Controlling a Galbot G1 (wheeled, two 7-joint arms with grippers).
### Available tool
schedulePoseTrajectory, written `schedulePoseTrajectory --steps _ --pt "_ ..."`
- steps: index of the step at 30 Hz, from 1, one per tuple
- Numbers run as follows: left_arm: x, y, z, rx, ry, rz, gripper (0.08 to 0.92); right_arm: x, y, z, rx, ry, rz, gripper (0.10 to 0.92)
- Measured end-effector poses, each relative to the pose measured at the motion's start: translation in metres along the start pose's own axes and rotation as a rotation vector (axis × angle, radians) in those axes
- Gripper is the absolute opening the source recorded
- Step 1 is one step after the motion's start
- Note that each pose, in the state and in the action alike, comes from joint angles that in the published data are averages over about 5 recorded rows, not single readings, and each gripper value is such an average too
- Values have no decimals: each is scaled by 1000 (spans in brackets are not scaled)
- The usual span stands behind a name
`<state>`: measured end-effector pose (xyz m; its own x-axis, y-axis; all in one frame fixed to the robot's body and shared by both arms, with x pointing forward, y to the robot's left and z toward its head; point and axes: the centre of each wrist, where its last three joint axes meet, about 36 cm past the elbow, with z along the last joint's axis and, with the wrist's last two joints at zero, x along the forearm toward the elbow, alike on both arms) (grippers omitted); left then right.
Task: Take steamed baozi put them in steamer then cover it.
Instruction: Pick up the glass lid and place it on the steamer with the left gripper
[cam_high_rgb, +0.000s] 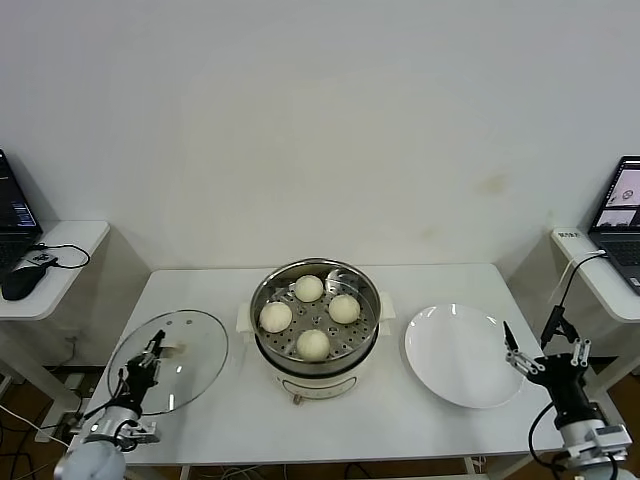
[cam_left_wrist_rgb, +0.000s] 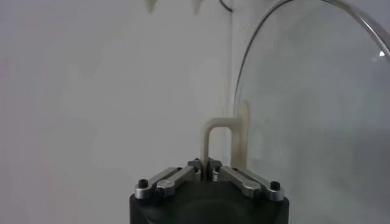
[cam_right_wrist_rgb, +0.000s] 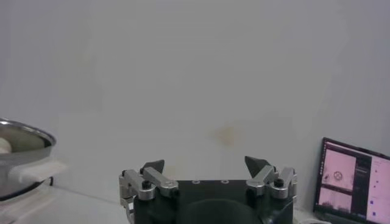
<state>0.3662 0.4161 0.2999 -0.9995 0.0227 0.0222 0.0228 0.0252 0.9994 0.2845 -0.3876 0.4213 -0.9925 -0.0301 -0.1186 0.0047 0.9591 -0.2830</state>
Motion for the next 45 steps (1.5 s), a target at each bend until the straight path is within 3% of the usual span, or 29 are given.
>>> schedulePoseTrajectory --steps 7,12,20,32,45 --pt "13 53 -4 -37 83 -46 129 0 5 -1 9 0 -18 823" --pt "16 96 -22 -26 103 -79 129 3 10 4 12 10 -29 823" --pt "15 146 -63 36 56 -116 129 4 25 16 11 27 -41 823" --pt "-9 157 -130 74 -41 -91 129 8 49 33 52 58 -37 823" --pt "-43 157 -209 38 -42 -51 129 16 78 53 104 107 -1 823"
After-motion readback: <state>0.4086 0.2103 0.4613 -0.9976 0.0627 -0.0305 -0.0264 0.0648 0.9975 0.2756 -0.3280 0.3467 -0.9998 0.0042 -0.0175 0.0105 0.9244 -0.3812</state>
